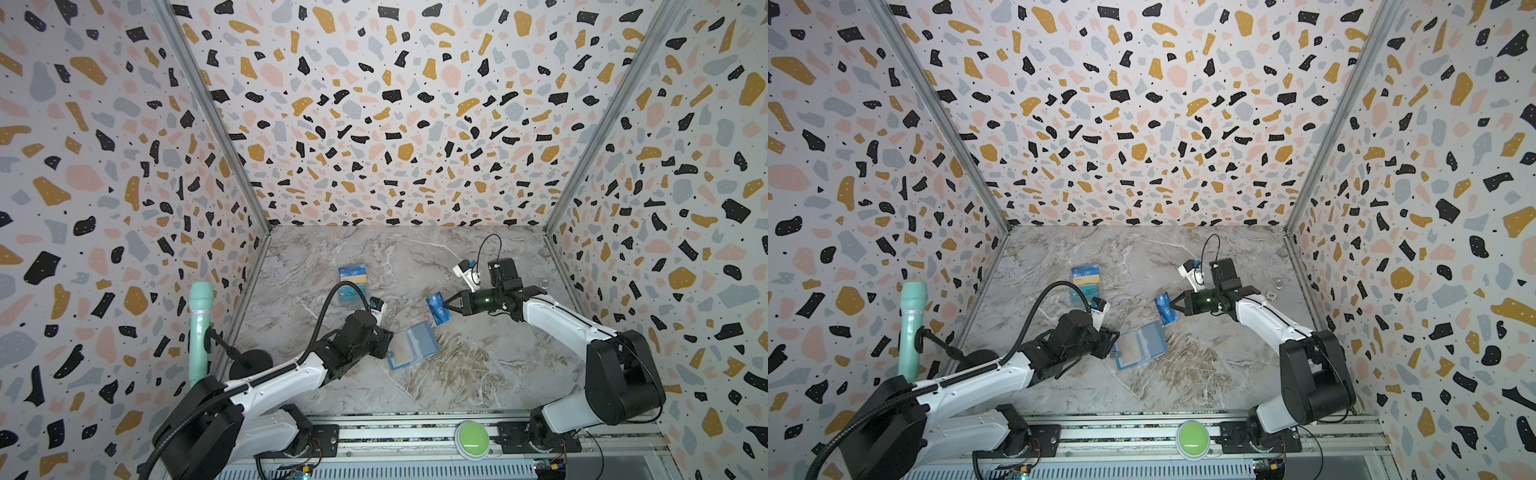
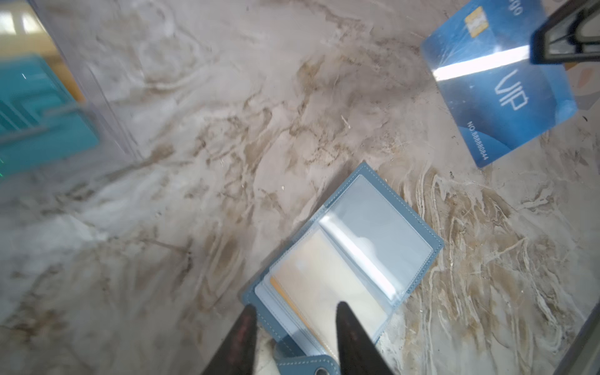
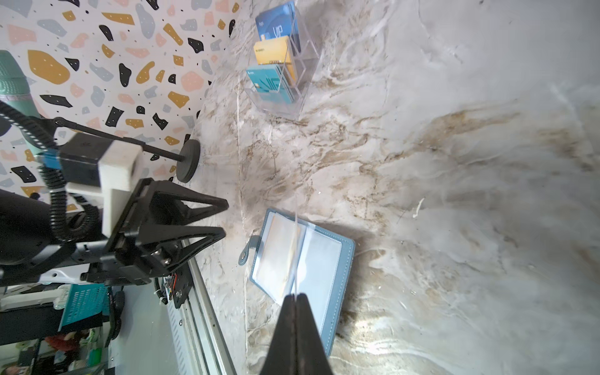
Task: Take the credit cards out of the card holder
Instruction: Pass the credit card.
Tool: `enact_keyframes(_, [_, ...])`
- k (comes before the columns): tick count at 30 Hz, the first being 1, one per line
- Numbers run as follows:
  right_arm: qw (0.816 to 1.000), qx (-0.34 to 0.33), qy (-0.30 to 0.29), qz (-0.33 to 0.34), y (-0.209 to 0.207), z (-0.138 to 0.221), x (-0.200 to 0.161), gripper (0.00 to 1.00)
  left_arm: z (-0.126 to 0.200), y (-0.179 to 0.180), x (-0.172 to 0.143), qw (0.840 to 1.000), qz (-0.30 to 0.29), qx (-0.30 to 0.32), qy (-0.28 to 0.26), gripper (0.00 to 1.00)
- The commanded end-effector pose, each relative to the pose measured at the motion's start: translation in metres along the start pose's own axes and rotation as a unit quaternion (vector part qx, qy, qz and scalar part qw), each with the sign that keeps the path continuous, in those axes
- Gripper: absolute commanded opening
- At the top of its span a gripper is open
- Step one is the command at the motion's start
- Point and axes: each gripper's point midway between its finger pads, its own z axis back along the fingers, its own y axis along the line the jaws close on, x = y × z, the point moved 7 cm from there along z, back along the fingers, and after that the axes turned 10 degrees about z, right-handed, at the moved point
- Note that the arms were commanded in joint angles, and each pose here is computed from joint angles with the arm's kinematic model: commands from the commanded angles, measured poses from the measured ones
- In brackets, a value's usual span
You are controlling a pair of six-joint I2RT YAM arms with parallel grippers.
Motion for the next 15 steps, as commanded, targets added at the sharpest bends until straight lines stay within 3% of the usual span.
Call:
enact_keyframes(1, [0.999, -0.010, -0.024, 0.036, 0.014, 0.015, 0.018, 0.00, 0.018, -0.005, 0.014, 0.999, -0.023, 0.004, -0.023, 0.56])
enact_keyframes(5, [0.997, -0.002, -0.044, 0.058, 0.025, 0.023, 0.022, 0.00, 0.036, -0.020, 0.033, 0.997, -0.049, -0.030, -0.048, 0.66])
enact_keyframes(10, [0.993, 0.021, -0.056, 0.098, 0.044, 0.031, 0.024, 0.00, 0.057, -0.038, 0.058, 0.994, -0.072, -0.056, -0.063, 0.67])
enact_keyframes(15, [0.981, 0.053, -0.056, 0.180, 0.077, 0.029, 0.023, 0.00, 0.077, -0.055, 0.074, 0.989, -0.101, -0.090, -0.053, 0.67])
